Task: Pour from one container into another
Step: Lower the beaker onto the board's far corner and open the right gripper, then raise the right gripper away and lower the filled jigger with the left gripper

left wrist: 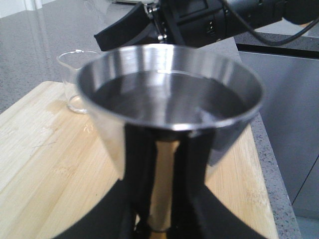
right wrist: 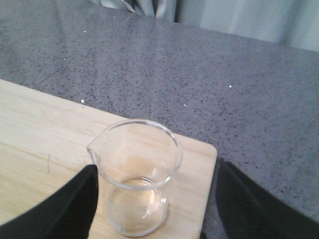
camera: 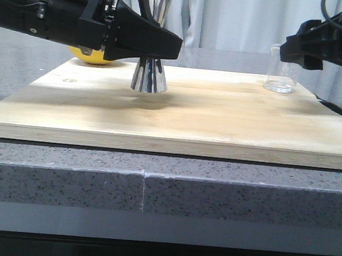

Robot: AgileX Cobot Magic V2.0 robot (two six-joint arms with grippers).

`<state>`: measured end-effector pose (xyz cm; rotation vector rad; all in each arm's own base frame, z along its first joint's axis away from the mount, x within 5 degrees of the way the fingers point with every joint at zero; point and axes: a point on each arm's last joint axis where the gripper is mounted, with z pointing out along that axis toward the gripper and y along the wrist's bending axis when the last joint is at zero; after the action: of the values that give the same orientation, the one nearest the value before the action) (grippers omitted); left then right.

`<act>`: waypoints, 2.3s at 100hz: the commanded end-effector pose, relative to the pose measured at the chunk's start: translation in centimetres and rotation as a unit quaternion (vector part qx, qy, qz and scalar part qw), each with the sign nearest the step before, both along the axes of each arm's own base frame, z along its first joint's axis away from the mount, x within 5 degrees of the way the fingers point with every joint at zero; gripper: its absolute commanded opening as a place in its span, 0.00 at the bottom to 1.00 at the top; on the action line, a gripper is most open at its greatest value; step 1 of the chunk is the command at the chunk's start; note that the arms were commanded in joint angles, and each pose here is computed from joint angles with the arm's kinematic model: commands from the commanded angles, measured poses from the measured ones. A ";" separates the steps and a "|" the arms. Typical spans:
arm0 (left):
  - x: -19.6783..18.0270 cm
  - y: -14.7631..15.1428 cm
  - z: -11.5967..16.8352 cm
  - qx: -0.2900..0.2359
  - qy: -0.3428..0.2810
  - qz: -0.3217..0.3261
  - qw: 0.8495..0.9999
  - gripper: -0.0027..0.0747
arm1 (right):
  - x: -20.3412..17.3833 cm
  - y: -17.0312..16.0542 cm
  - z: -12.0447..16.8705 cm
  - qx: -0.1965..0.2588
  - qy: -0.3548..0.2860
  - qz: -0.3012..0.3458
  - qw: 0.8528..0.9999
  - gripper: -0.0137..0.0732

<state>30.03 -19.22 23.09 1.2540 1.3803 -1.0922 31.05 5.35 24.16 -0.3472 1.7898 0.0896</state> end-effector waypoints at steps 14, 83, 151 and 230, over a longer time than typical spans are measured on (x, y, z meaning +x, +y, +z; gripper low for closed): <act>-0.9 -0.3 3.6 -0.074 -0.022 -0.030 0.997 0.01 | -1.1 -0.5 3.3 0.014 -0.027 -0.014 0.999 0.68; -0.6 -0.2 3.6 -0.073 -0.021 -0.012 0.997 0.01 | -6.7 -1.6 10.0 0.018 -0.093 -0.032 0.995 0.68; 1.3 1.6 3.6 -0.066 -0.035 0.062 0.995 0.01 | -8.5 -1.9 11.3 0.018 -0.104 -0.040 0.994 0.67; 2.2 3.8 3.7 -0.079 -0.036 0.080 0.993 0.01 | -8.5 -1.9 11.3 0.018 -0.104 -0.040 0.994 0.67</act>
<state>32.51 -15.46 23.25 1.1113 1.4375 -0.9803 22.90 3.38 33.49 -0.2611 1.7078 0.0122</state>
